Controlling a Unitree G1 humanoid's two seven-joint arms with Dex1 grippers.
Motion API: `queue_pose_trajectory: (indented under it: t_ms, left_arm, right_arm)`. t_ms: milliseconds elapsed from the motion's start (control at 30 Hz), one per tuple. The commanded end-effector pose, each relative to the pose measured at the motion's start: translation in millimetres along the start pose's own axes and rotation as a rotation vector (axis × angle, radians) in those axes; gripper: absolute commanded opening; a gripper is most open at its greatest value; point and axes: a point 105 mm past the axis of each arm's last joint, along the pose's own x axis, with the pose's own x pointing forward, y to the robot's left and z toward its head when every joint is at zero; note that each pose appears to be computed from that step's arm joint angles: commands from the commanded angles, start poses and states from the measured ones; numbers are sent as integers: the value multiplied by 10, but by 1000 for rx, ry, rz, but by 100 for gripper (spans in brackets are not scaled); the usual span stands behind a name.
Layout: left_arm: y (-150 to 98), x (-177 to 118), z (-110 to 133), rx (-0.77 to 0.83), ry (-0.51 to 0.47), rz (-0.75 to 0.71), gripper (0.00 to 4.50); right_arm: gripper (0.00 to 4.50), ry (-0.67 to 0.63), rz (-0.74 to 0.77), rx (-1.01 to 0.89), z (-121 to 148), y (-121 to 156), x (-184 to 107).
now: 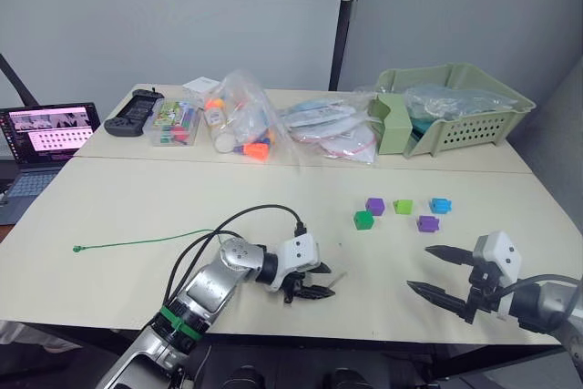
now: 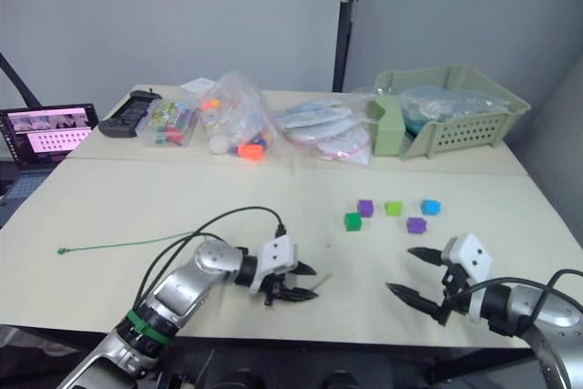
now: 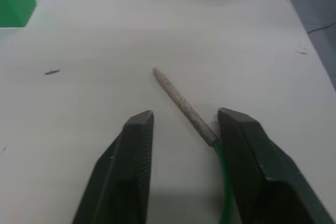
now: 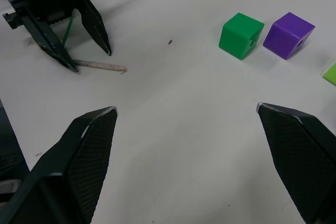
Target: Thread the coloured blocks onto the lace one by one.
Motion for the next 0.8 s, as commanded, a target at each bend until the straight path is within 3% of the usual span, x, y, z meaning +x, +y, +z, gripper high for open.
queue_pose_trajectory:
  t_ms: [33,100,433,633,800]
  left_arm:
    - [-58,-4,-247,-61,99,-14,58]
    - [-60,-16,-257,-61,104,-15,2]
    - [121,-135,-97,-25,78,-2,2]
    - [245,-559,194,20,65,-40,2]
    - [252,-900,182,36,141,-30,2]
  right_arm:
    - [450,-36,-15,-33,131,-33,-25]
    - [450,-39,-17,-35,146,-48,-21]
    - [450,-53,-40,-41,164,-84,27]
    - [450,-65,-111,-23,140,-127,48]
    - [450,-75,-270,21,107,-234,83]
